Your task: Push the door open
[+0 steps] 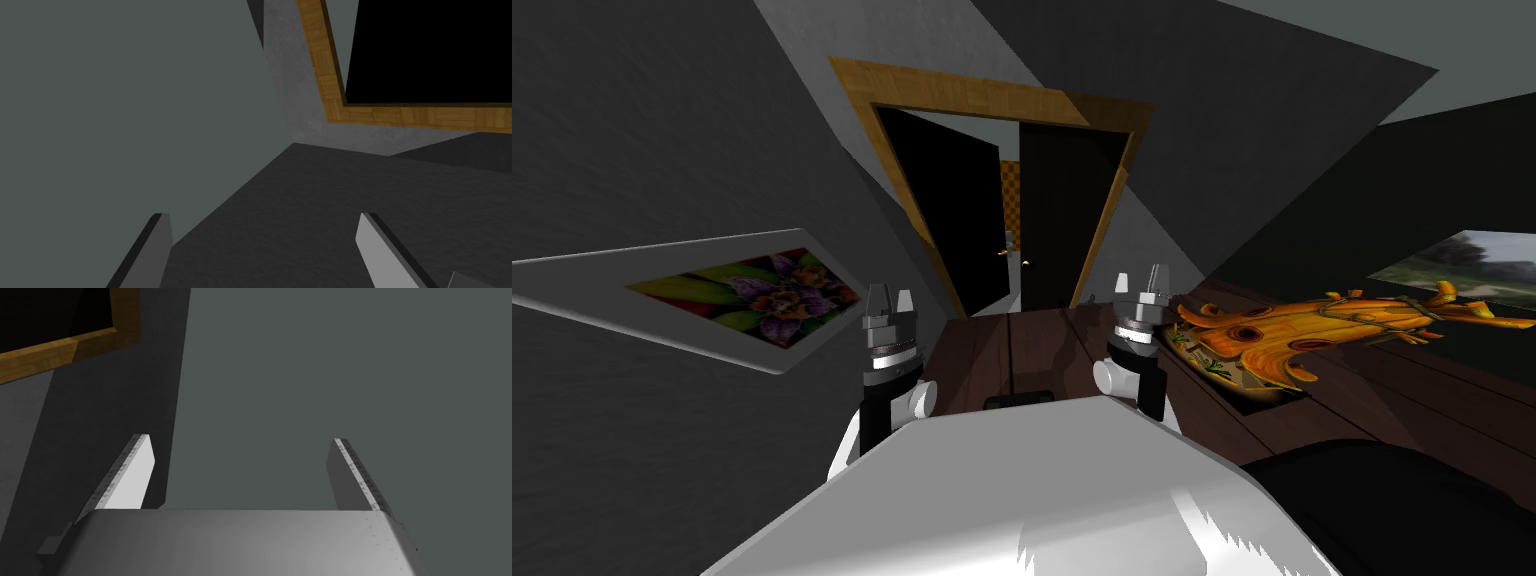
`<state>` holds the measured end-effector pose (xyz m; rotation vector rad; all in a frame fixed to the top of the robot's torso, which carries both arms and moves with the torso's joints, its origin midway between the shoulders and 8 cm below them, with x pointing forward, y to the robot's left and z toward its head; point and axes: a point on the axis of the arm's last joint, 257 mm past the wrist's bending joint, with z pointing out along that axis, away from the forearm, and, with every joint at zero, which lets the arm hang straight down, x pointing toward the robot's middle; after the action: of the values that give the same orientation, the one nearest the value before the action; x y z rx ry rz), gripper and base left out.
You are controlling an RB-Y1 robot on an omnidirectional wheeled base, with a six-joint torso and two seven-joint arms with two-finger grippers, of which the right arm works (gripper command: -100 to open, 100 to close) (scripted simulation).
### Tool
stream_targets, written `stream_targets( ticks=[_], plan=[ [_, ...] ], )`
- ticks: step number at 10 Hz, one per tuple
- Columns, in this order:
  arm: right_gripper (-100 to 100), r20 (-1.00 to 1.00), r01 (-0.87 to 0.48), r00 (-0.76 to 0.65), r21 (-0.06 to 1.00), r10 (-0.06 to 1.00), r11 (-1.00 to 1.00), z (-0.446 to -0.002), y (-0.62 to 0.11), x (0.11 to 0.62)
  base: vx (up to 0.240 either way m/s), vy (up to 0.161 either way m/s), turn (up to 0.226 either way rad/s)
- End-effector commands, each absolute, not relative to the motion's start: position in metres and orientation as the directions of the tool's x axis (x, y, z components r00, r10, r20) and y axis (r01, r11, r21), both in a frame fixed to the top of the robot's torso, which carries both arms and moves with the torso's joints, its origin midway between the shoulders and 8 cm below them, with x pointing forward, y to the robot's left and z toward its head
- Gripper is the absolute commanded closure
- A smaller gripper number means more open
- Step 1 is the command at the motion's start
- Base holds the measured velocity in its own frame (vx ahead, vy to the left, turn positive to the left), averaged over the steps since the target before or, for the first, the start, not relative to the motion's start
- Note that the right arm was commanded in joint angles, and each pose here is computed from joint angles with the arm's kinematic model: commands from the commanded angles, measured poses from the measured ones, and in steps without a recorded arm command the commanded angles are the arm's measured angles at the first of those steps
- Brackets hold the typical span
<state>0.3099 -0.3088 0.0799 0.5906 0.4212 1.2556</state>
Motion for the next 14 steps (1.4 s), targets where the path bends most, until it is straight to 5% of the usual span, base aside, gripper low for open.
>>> stream_targets(
  ticks=[1,14],
  plan=[
    [-100,0.014,-0.747,0.261,0.636,0.965,0.193,0.072,-0.308,0.317,0.054,0.005,0.016],
    [-100,-0.041,-0.653,0.224,0.735,0.974,0.181,-0.008,-0.310,0.380,0.107,-0.009,0.020]
  ],
)
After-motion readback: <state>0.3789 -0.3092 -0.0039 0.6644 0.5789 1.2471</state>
